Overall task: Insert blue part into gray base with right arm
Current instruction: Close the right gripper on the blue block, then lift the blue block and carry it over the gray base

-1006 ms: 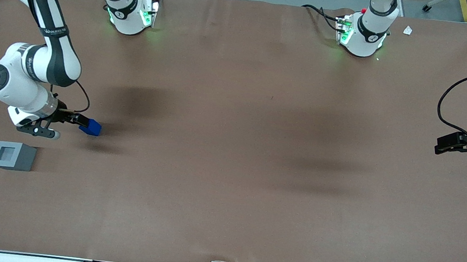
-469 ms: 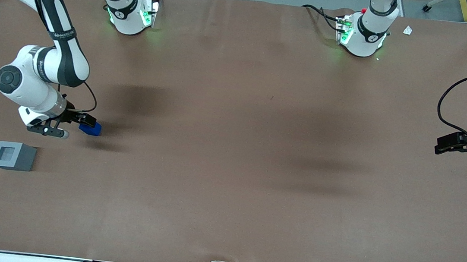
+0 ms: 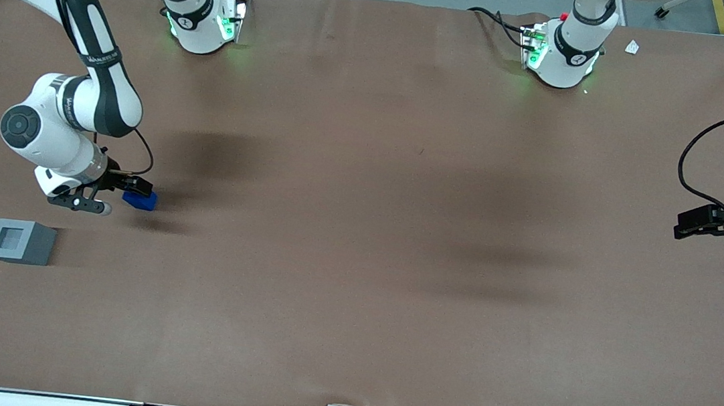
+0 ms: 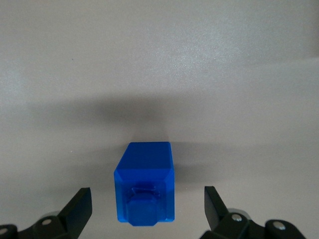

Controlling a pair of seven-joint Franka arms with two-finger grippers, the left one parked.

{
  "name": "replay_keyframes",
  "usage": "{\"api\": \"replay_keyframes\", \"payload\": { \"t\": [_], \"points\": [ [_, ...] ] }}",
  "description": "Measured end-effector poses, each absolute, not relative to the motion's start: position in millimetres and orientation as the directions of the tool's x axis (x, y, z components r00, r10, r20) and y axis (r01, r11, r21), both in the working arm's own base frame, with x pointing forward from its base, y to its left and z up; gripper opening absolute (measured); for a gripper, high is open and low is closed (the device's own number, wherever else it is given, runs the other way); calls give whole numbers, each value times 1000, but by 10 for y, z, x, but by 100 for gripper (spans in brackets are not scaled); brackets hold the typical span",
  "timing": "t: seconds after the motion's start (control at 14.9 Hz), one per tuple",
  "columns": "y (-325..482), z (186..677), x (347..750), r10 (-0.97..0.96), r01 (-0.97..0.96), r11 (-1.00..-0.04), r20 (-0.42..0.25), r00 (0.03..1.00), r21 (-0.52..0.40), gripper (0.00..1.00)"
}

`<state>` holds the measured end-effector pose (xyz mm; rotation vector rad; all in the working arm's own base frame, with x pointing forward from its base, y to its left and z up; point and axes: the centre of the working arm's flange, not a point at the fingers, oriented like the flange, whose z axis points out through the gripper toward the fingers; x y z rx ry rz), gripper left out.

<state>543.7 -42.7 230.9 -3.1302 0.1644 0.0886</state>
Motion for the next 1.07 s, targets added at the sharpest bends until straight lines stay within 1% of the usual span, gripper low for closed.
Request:
{"api": "replay_keyframes", "payload": {
  "t": [0.07, 0.13, 0.2, 0.54, 0.6, 0.67, 0.74, 0.8, 0.87, 0.94, 1.07],
  "points": [
    [-426, 2287, 5426, -105, -105, -994, -53, 993, -3, 90],
    [-425, 2272, 5420, -104, -105, -995, -52, 993, -3, 90],
    [-422, 2261, 5417, -104, -104, -995, -52, 993, -3, 85],
    [-409, 2215, 5405, -102, -102, -995, -55, 993, -3, 80],
    [-404, 2214, 5405, -101, -101, -995, -55, 993, -3, 75],
    [-400, 2214, 5406, -100, -101, -995, -55, 993, -3, 68],
    [-395, 2214, 5406, -99, -100, -995, -55, 994, -3, 68],
    [-393, 2215, 5407, -99, -99, -995, -54, 994, -3, 63],
    [-393, 2215, 5407, -99, -100, -995, -54, 994, -3, 54],
    [-393, 2215, 5407, -100, -100, -995, -54, 994, -3, 51],
    [-392, 2217, 5409, -99, -100, -995, -54, 994, -3, 51]
  ]
}}
